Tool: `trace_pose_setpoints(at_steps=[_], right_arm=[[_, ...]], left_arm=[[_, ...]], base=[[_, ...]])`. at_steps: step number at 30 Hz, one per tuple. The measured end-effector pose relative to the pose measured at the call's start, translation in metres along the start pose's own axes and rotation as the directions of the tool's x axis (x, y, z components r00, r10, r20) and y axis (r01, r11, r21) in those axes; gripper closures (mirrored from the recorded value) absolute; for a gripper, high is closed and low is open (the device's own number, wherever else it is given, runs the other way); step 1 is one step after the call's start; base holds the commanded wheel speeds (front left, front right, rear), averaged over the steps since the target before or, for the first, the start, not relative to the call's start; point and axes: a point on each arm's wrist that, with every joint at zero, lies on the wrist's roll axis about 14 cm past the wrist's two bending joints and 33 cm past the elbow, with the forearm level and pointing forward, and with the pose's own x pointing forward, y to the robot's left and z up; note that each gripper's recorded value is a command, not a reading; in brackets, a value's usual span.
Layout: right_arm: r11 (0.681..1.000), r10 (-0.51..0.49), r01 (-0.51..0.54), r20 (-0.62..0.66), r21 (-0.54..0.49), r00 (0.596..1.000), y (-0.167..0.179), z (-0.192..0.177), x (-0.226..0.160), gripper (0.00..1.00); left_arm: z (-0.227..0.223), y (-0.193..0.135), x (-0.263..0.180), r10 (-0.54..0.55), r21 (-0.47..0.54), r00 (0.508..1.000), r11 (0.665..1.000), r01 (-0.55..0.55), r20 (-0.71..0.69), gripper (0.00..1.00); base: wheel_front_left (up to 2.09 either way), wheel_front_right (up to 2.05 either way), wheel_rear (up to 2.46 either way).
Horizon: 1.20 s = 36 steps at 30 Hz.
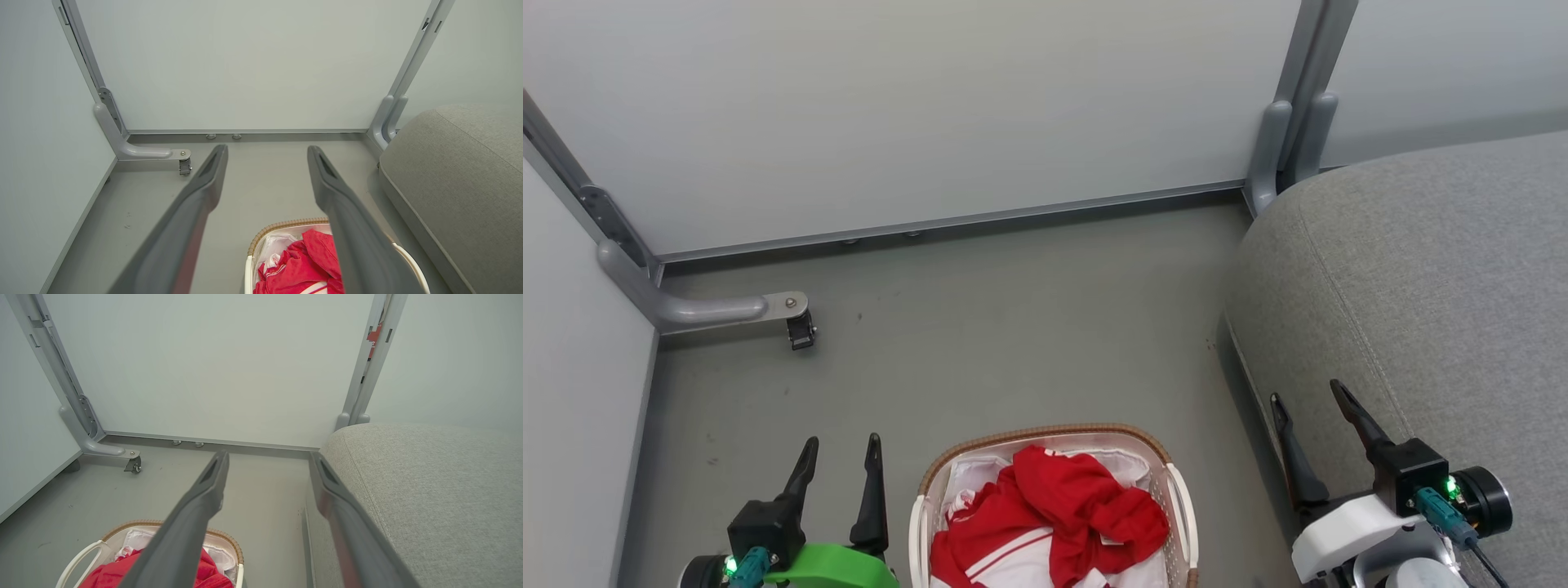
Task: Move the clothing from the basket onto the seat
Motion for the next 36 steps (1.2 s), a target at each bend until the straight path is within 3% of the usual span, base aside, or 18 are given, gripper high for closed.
trace_pose_setpoints(at_steps=[13, 19, 25, 29, 32, 36], right_arm=[[1.000, -0.018, 0.019, 0.032, -0.016, 0.999, -0.015, 0.003, 0.042, 0.00], [0.999, -0.037, 0.037, 0.012, -0.022, 0.999, -0.030, -0.016, 0.076, 0.00], [0.998, -0.063, 0.063, -0.035, -0.003, 0.997, -0.045, -0.048, 0.097, 0.00], [0.997, -0.069, 0.070, -0.080, 0.016, 0.994, -0.049, -0.072, 0.104, 0.00], [0.996, -0.075, 0.080, -0.118, 0.038, 0.990, -0.053, -0.094, 0.107, 0.00], [0.993, -0.097, 0.105, -0.150, 0.047, 0.984, -0.063, -0.110, 0.105, 0.00]], left_arm=[[-0.005, -0.031, 0.054, -0.148, 0.104, 0.988, 0.983, 0.151, -0.036, 0.00], [-0.049, -0.062, 0.097, -0.314, 0.220, 0.932, 0.911, 0.350, -0.184, 0.00], [-0.130, -0.087, 0.103, -0.440, 0.233, 0.794, 0.793, 0.563, -0.421, 0.00], [-0.176, -0.089, 0.101, -0.465, 0.200, 0.704, 0.740, 0.642, -0.537, 0.00], [-0.216, -0.093, 0.097, -0.488, 0.164, 0.607, 0.679, 0.716, -0.628, 0.00], [-0.247, -0.100, 0.096, -0.507, 0.122, 0.530, 0.634, 0.764, -0.680, 0.00]], base=[[0.00, 0.00, 0.00], [0.00, 0.00, 0.00], [0.00, 0.00, 0.00], [0.00, 0.00, 0.00], [0.00, 0.00, 0.00], [0.00, 0.00, 0.00]])
